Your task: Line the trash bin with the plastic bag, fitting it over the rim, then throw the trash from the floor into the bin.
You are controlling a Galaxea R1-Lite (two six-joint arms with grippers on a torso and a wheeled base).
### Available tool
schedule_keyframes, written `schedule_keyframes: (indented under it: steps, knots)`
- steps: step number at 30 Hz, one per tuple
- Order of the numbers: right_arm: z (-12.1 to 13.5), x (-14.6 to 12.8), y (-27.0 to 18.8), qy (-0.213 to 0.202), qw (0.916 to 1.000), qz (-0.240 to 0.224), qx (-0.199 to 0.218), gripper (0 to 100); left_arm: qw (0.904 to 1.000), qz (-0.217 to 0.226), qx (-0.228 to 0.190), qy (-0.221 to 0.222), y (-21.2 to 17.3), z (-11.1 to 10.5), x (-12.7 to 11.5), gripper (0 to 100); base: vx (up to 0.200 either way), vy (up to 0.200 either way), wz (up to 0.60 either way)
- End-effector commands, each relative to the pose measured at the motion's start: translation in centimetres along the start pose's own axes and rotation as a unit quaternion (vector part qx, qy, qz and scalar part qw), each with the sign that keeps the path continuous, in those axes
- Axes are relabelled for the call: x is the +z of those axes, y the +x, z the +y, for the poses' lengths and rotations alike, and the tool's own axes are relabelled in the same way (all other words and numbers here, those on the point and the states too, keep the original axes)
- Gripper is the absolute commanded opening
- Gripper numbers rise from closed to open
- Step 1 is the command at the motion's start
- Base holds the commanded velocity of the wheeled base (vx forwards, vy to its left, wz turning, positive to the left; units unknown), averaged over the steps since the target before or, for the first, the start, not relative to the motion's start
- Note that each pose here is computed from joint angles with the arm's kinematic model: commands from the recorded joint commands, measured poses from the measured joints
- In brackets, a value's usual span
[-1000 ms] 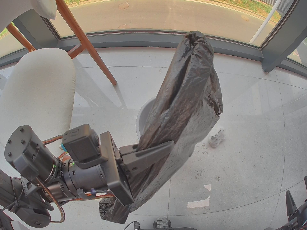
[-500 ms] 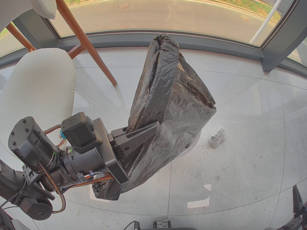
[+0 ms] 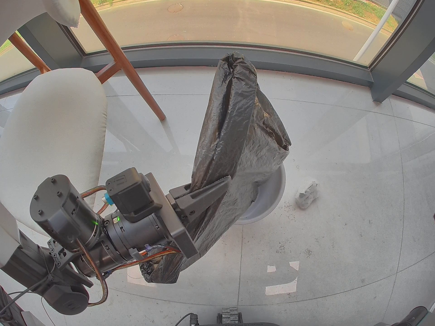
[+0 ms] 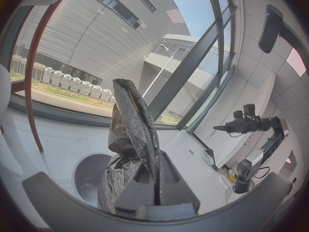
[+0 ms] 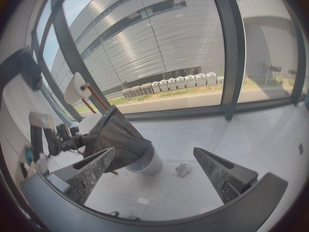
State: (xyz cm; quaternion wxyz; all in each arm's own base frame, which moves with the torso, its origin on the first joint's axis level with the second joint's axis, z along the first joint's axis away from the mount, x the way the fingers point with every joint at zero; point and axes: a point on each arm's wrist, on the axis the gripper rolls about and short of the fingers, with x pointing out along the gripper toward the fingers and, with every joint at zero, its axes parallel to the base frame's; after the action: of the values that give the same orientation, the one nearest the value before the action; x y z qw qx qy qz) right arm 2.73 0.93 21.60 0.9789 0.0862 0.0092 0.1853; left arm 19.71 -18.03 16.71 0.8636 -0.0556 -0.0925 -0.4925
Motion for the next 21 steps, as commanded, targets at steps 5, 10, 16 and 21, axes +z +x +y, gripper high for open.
schedule_keyframes:
  steps: [5,10,16,21]
  knots:
    - [3.4,3.9,15.6,0.067,0.9850,0.145,0.065,100,0.9999,0.007,0.008,0.003,0.5,0.0,-0.9,0,0.000,0.000,0.00]
    - [5.4,5.4,19.7,0.064,0.9845,0.139,0.086,100,0.9999,0.012,0.008,0.000,0.6,0.1,-1.2,0,0.000,0.000,0.00]
    - [8.2,5.5,22.8,0.056,0.9823,0.147,0.101,100,0.9998,0.019,0.008,-0.001,0.5,0.0,-1.6,0,0.000,0.000,0.00]
    - [10.3,5.0,25.7,0.051,0.9821,0.151,0.101,100,0.9995,0.025,0.021,-0.004,0.8,0.0,-2.1,0,0.000,0.000,0.00]
